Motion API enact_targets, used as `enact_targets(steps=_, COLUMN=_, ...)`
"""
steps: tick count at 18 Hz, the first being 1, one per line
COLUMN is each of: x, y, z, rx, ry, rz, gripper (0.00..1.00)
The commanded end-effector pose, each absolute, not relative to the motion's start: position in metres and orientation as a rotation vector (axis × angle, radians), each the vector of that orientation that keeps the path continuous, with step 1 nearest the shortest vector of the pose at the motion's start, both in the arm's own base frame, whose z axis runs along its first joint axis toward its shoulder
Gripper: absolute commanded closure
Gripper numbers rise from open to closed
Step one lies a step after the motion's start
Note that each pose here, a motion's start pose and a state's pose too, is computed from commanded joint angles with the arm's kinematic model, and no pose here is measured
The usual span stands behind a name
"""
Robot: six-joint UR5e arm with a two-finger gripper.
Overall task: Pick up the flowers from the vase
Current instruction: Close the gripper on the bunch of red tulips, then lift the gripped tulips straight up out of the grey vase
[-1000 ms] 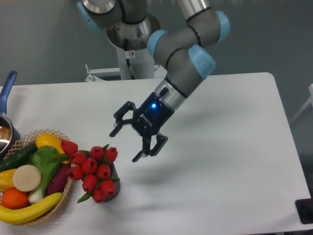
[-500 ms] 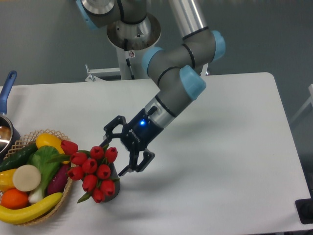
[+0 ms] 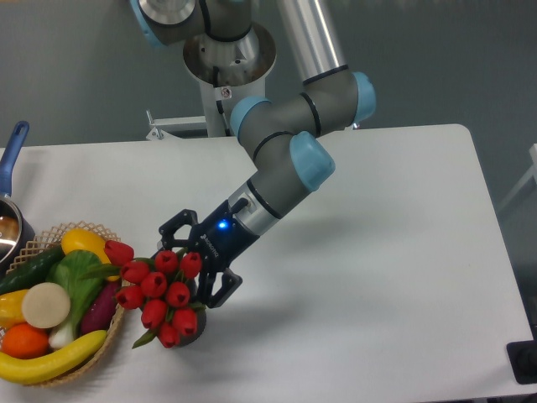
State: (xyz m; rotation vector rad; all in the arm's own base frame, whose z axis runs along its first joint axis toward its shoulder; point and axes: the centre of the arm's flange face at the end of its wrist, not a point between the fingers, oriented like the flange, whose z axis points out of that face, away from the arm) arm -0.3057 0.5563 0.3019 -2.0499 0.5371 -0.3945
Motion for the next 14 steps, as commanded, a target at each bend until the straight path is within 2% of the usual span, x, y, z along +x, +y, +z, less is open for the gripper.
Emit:
enact_targets(steps=2, x=-0.306, y=0.556, z=0.303, rx=-2.049, ry=0.538, rz=-0.393, gripper=0.24)
enact_targets(steps=4, x=-0.306, y=0.555, z=0.305, rx=-2.048, ry=0.538, rz=-0.389, gripper=0.40)
enact_targets(steps=6, x=-0.307, y=0.555, z=0.307, rx=-2.049, ry=0.537, rz=-0.384, gripper=0.52)
enact_targets(steps=9, x=-0.311, y=0.553, z=0.309, rx=-2.048, ry=0.529, rz=-0.378, gripper=0.58)
enact_targets(steps=14, x=-0.312, y=0.549, z=0.329, rx=-2.053, ry=0.484, rz=-0.373, gripper=0.58)
